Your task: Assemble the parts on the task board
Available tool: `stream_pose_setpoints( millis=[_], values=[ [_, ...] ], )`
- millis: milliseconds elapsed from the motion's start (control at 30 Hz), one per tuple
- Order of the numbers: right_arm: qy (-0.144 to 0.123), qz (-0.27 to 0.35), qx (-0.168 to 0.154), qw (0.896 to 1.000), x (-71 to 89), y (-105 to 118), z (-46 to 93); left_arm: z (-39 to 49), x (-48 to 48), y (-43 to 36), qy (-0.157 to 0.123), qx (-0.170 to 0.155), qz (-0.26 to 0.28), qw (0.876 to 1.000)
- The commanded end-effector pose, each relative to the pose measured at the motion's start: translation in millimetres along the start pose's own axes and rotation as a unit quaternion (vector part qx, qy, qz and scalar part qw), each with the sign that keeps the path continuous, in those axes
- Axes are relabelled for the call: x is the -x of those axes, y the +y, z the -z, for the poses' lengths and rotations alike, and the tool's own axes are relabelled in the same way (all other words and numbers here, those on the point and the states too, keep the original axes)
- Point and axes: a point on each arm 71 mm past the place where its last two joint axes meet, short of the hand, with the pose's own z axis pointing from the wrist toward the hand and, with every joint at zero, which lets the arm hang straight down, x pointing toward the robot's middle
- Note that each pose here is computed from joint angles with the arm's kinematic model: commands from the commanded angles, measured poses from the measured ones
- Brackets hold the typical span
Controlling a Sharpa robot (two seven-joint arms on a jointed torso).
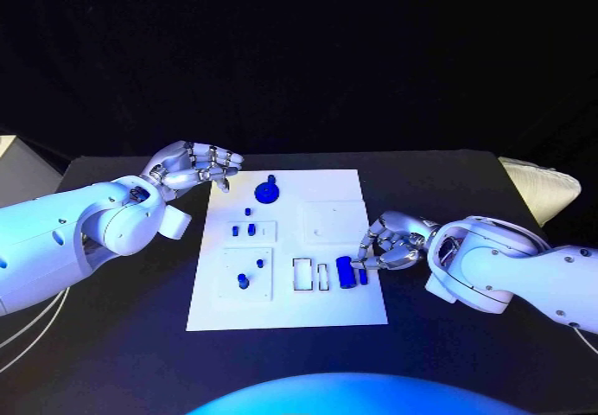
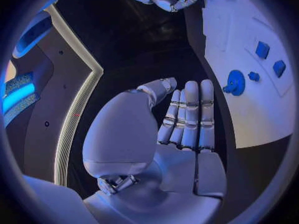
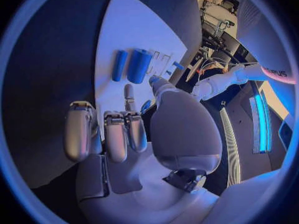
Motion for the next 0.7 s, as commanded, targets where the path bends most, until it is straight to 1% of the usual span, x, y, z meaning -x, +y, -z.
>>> stream_pose_setpoints(
  millis=[33,200,500,700],
  values=[
    [-0.011,0.023,-0.015,1.0,-5.6,1,-2.0,0.0,-3.4,-2.4,0.008,-0.011,0.011,1.0],
    [-0.006,0.031,-0.013,0.999,-12.7,4,-5.5,0.2,-3.8,-2.1,0.011,-0.01,0.015,1.0],
    [0.001,0.046,-0.013,0.999,-18.1,7,-9.3,0.9,-1.8,-1.5,0.01,-0.009,0.015,1.0],
    [0.008,0.054,-0.005,0.999,-23.8,14,-12.8,1.0,-1.5,-1.3,0.01,-0.008,0.015,1.0]
  ],
)
